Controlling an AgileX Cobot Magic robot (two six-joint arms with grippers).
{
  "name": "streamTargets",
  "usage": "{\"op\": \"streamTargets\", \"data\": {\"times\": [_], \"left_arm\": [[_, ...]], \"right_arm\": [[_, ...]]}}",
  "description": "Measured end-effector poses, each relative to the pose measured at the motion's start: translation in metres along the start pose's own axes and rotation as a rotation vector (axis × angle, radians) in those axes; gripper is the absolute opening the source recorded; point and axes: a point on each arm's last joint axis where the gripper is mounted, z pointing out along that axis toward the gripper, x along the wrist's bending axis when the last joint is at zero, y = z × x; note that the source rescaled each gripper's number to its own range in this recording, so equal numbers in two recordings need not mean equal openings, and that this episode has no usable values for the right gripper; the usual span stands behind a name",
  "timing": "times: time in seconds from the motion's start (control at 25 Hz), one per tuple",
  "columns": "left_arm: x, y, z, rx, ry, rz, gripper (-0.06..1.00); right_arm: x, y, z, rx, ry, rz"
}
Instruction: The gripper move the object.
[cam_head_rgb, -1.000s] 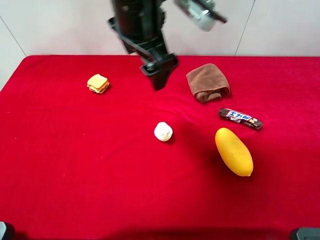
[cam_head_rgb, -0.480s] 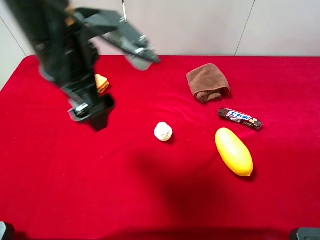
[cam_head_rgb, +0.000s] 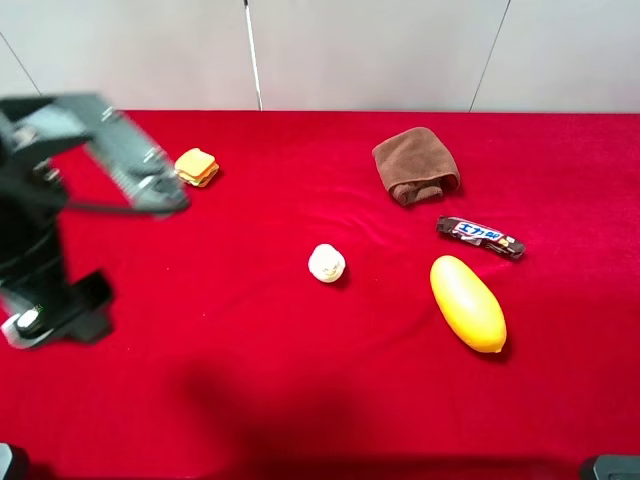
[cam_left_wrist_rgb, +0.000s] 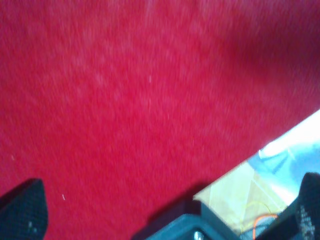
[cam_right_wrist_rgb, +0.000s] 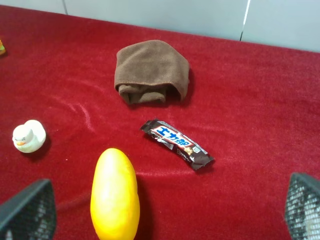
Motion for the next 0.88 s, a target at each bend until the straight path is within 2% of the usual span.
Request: {"op": "streamTargets", "data": {"times": [0.16, 0.36, 0.88], "left_arm": [[0.002, -0.034, 0.014, 0.017, 0.002, -0.015, 1.0], [0.003, -0.067, 0.026, -0.021, -0.003, -0.022, 1.0], [0.009, -0.107, 0.003, -0.321, -0.033, -0.052, 1.0]], "right_arm": [[0.0, 0.0, 0.0, 0.0, 0.0, 0.0], [0.0, 0.0, 0.0, 0.0, 0.0, 0.0], [0.0, 0.0, 0.0, -0.001, 0.0, 0.0]]}}
